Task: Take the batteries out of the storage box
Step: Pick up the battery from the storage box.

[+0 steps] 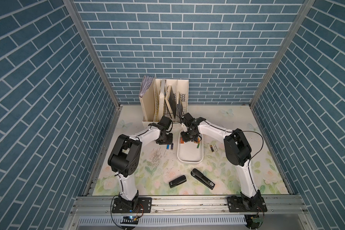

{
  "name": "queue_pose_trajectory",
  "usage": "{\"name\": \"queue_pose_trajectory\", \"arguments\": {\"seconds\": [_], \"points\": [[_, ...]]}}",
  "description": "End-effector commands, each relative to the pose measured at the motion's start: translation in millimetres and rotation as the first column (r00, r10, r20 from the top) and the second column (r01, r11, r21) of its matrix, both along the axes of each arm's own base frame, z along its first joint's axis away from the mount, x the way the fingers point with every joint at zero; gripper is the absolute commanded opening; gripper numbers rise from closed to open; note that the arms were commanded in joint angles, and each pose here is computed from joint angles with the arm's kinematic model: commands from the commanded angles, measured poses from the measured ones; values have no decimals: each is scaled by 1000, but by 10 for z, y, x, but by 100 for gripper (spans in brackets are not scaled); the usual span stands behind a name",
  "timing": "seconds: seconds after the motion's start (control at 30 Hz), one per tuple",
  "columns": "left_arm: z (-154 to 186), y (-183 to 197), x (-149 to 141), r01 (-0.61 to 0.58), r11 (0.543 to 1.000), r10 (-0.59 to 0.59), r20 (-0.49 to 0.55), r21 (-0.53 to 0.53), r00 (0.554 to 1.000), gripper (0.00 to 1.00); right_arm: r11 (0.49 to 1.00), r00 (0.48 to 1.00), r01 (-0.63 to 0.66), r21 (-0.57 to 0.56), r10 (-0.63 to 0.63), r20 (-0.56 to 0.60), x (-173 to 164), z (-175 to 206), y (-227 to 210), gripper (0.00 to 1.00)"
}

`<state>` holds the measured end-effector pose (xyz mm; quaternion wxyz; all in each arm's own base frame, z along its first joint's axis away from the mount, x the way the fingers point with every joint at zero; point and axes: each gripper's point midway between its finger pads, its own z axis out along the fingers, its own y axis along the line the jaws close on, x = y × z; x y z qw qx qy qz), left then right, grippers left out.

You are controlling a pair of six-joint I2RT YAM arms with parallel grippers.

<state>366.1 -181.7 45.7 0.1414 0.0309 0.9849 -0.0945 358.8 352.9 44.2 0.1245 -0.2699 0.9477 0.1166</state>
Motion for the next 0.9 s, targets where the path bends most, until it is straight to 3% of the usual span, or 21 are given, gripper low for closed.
{"name": "queue_pose_trajectory", "arguments": {"seconds": [0.0,0.4,0.87], "points": [[70,12,-35,0,1000,0,5,0,1000,41,998,1000,-27,-57,28,8,-2,-94,-57,34],[65,23,-60,0,1000,0,1,3,1000,41,993,999,-41,-110,43,19,12,-177,-147,34],[70,22,-51,-1,1000,1,1,2,1000,41,993,999,-44,-108,44,-3,-104,-204,-210,26]]}}
